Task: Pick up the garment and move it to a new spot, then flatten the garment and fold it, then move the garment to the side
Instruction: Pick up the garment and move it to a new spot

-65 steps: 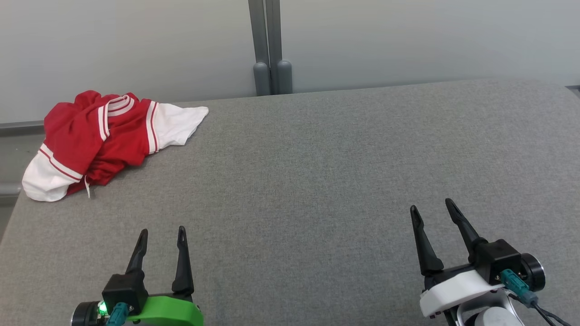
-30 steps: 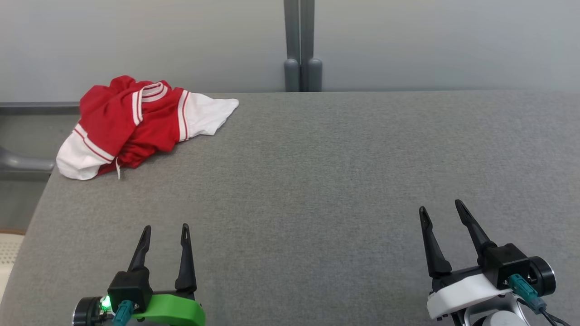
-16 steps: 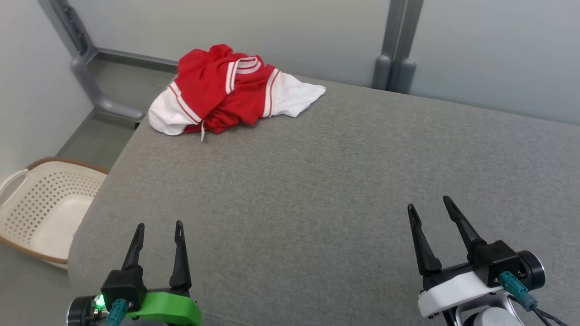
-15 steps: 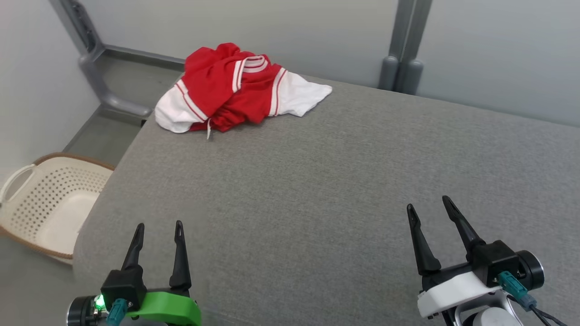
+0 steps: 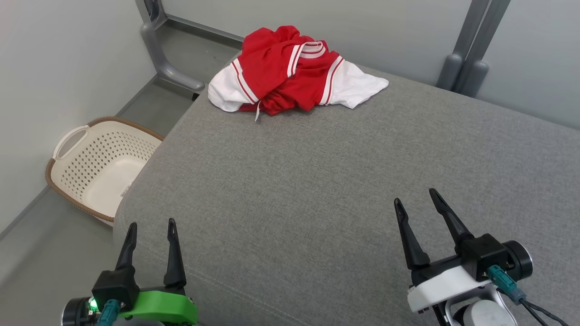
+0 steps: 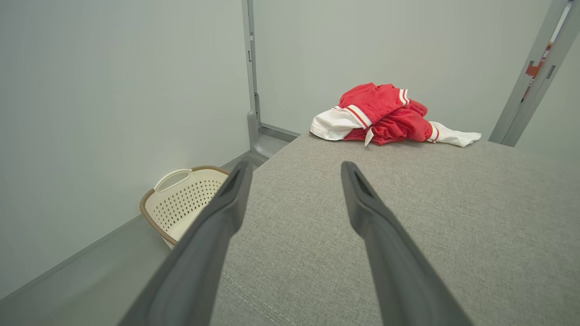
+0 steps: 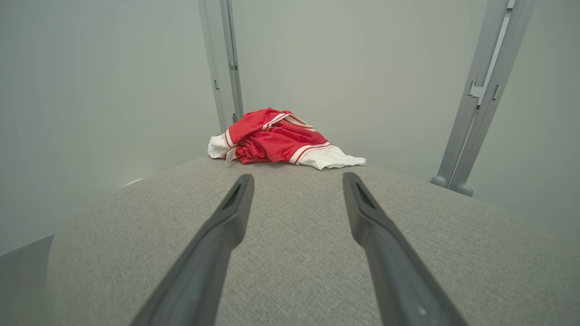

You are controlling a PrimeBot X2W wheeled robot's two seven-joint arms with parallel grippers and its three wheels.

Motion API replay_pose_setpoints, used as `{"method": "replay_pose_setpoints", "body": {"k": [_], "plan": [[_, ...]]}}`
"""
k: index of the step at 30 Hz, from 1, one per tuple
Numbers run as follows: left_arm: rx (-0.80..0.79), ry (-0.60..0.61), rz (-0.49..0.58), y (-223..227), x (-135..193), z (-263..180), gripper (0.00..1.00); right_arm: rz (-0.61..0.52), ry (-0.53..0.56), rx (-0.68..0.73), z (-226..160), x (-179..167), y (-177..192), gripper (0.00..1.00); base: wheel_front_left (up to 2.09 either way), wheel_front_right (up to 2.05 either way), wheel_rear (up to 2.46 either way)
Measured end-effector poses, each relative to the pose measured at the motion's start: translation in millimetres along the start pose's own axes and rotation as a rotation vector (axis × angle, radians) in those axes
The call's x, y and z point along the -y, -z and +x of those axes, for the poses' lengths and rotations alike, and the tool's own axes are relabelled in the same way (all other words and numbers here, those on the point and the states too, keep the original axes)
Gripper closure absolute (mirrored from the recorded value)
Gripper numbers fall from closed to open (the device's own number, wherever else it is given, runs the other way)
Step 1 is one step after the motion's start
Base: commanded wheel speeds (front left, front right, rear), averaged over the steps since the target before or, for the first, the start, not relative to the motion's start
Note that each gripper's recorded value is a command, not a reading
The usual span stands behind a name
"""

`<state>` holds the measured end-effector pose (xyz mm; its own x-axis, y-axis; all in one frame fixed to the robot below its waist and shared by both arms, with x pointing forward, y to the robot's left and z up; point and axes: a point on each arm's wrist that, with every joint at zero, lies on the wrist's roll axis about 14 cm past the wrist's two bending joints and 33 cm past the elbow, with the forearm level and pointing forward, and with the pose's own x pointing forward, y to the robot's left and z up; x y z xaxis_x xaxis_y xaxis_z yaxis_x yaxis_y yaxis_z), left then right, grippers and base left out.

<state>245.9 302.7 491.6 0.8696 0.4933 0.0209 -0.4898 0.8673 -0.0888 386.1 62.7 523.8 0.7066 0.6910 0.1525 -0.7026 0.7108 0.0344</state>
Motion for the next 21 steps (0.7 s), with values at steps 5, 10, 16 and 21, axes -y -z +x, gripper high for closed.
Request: {"method": "replay_pose_setpoints", "body": {"k": [5,10,16,21], "plan": [[-0.012,0.004,0.025,2,3,10,0.0,-0.004,0.009,-0.002,5,7,5,0.0,0.0,0.0,0.0],[0.067,0.065,0.108,-26,12,50,0.0,-0.021,0.038,0.003,12,24,9,0.0,0.0,0.0,0.0],[0.204,0.207,0.252,-78,40,121,0.0,-0.042,0.096,0.004,15,51,16,0.0,0.0,0.0,0.0],[0.242,0.33,0.386,-115,79,187,0.0,-0.057,0.155,0.003,13,77,21,0.0,0.0,0.0,0.0]]}}
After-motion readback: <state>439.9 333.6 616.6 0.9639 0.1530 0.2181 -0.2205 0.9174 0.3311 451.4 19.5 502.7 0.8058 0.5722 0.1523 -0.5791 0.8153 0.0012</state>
